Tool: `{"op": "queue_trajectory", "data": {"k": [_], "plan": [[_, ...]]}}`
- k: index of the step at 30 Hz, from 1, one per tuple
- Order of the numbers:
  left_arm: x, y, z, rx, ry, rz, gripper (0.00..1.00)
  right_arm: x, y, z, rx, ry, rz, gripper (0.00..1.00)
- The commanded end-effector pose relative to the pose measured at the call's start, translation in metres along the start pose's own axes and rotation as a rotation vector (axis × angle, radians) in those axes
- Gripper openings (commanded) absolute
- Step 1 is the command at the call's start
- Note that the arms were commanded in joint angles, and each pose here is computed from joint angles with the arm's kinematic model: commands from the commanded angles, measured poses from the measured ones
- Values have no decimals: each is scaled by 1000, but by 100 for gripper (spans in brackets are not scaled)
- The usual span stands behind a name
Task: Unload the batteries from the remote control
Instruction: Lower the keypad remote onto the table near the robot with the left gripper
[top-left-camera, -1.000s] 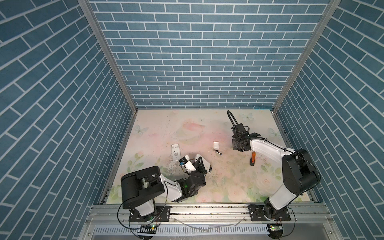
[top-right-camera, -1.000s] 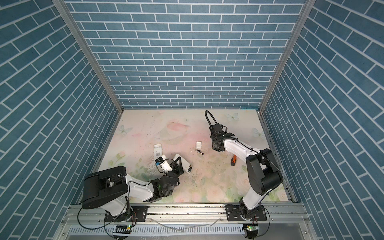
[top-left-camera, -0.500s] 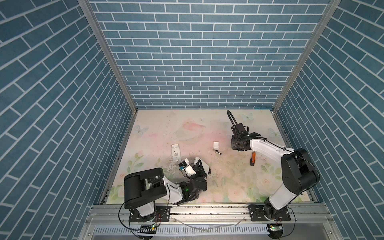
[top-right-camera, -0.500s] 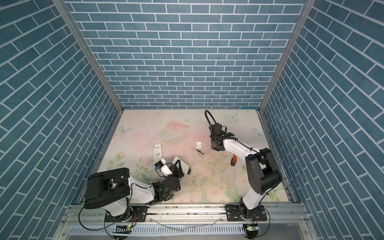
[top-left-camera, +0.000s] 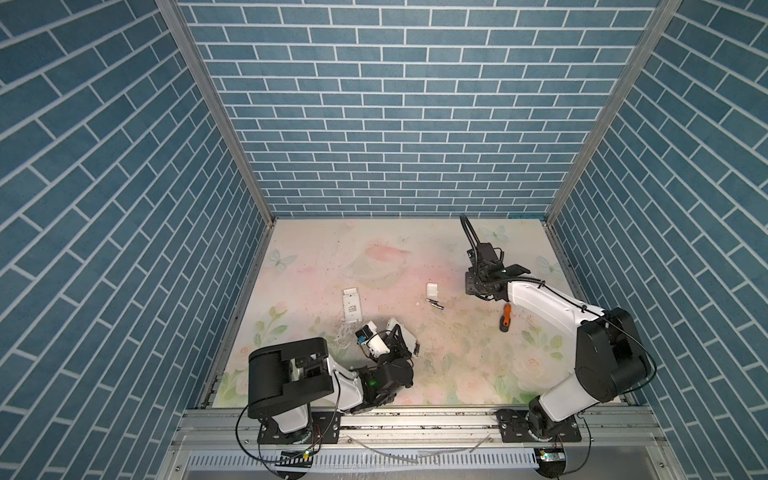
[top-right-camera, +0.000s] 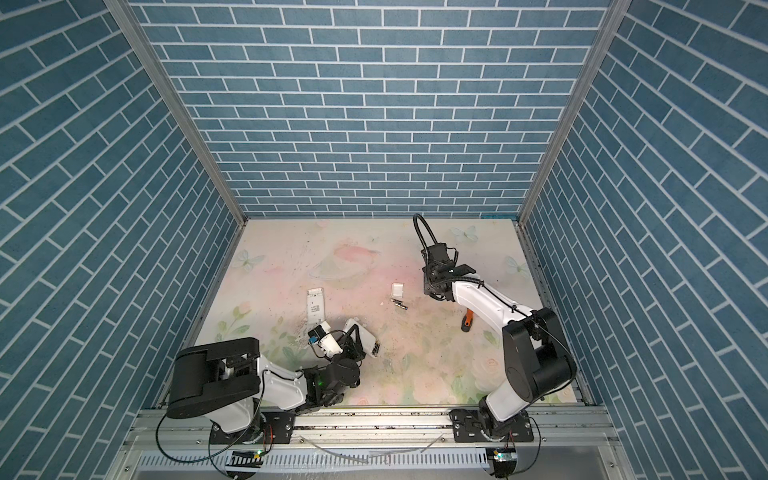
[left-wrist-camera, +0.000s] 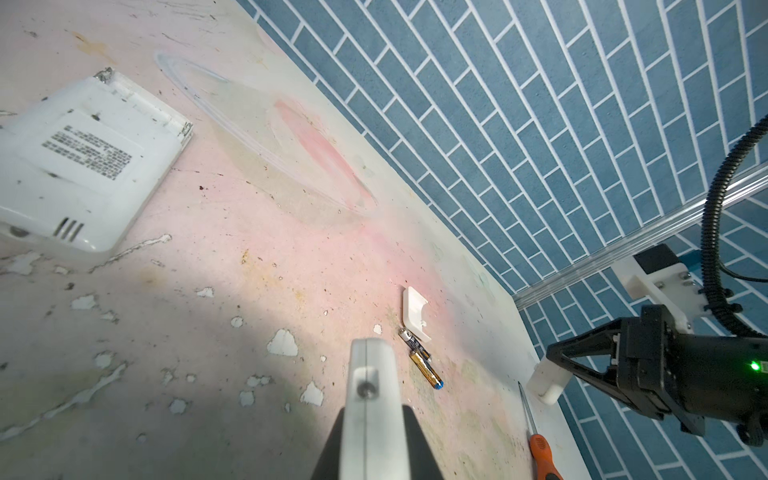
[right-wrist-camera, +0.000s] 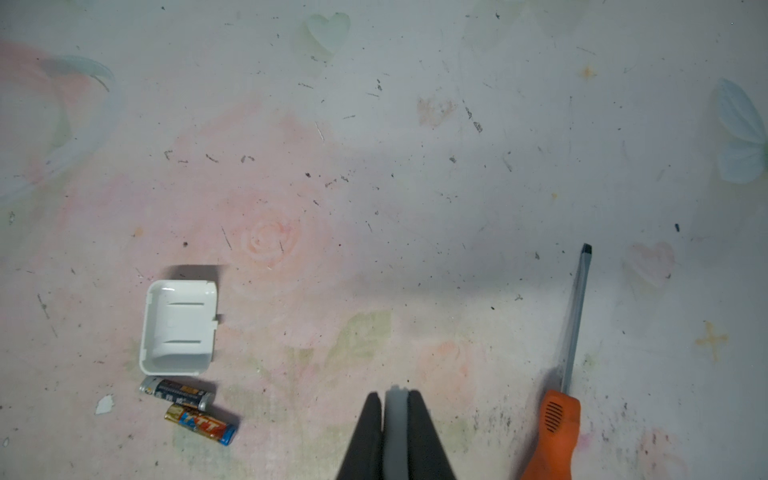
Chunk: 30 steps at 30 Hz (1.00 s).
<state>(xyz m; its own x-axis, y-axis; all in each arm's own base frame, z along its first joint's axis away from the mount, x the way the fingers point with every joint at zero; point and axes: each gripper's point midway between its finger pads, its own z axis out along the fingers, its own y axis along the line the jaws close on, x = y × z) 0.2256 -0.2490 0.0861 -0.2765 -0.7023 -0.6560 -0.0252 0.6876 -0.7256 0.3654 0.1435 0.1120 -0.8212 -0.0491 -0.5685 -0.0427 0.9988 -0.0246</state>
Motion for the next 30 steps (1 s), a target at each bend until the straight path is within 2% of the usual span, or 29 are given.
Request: {"op": "queue_trajectory", "data": {"k": [1,18,25,30], "plan": [[4,14,-5,-24,12,49,21,4,-8,-5,21,-6,14,14],[20,25,-17,-38,100,77,33,-2,-8,-17,6,-29,22,14],[18,51,-28,-182,177,143,42,-4,-8,-29,-19,-53,38,14],[9,59,-35,-229,193,178,46,-3,-7,-36,-34,-64,53,14]]}}
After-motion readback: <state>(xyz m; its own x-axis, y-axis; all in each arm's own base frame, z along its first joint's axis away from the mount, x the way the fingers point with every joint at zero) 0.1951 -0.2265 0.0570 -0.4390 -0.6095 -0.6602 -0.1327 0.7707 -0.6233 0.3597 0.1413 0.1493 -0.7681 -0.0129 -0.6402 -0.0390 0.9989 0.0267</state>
